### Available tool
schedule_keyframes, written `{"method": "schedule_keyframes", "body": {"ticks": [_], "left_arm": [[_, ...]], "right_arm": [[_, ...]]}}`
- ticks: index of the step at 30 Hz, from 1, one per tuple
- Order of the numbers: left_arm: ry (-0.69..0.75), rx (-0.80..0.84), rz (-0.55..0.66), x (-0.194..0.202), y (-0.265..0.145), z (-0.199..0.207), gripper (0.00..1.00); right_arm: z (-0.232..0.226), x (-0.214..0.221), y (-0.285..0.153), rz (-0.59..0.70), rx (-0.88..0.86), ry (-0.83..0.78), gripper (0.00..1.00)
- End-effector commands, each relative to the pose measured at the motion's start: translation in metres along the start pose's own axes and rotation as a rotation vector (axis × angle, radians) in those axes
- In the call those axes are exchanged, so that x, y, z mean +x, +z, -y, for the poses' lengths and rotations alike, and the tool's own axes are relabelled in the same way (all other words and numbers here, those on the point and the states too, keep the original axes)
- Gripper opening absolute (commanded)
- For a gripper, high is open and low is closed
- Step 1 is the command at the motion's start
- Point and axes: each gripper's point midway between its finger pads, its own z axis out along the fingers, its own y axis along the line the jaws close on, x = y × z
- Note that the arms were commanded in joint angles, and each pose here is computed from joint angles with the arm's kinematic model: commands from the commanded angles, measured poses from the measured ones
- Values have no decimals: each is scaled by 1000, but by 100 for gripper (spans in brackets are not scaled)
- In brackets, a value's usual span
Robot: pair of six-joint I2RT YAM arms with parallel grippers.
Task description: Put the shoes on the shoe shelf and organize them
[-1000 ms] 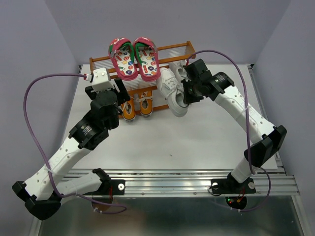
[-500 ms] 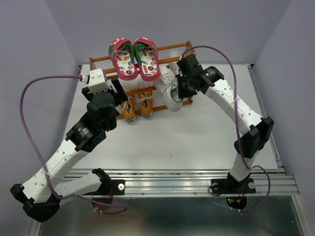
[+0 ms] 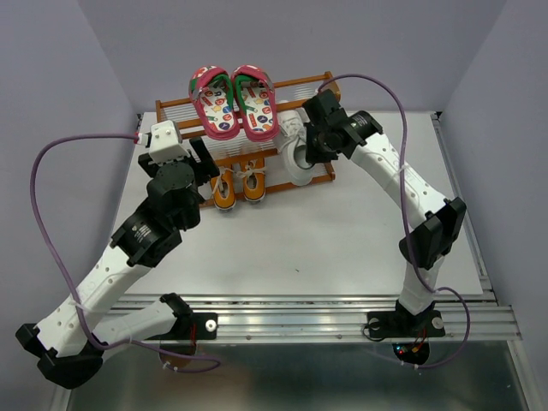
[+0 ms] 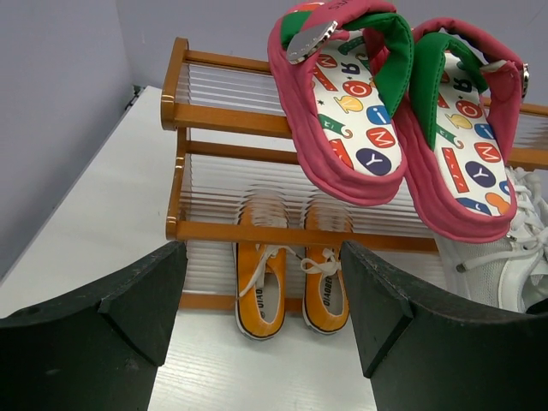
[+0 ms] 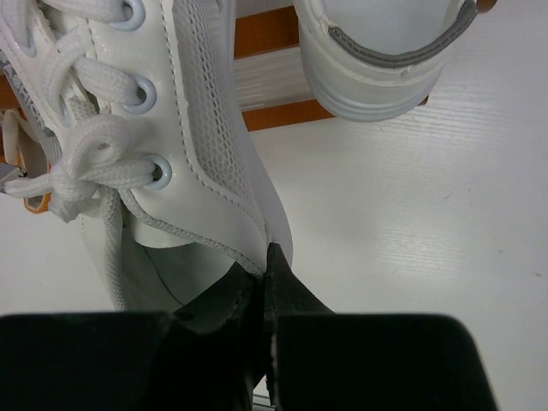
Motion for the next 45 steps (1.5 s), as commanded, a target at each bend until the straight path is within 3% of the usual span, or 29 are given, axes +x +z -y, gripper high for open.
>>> {"method": "schedule_keyframes", "body": {"ticks": [1, 45], "left_arm": [[-30, -22, 38, -13, -4, -8, 83], [1, -37, 20, -2, -1, -10, 83]], "right_arm": [[-23, -52, -12, 181, -65, 80, 1], [-27, -89, 31, 284, -36, 136, 1]]}}
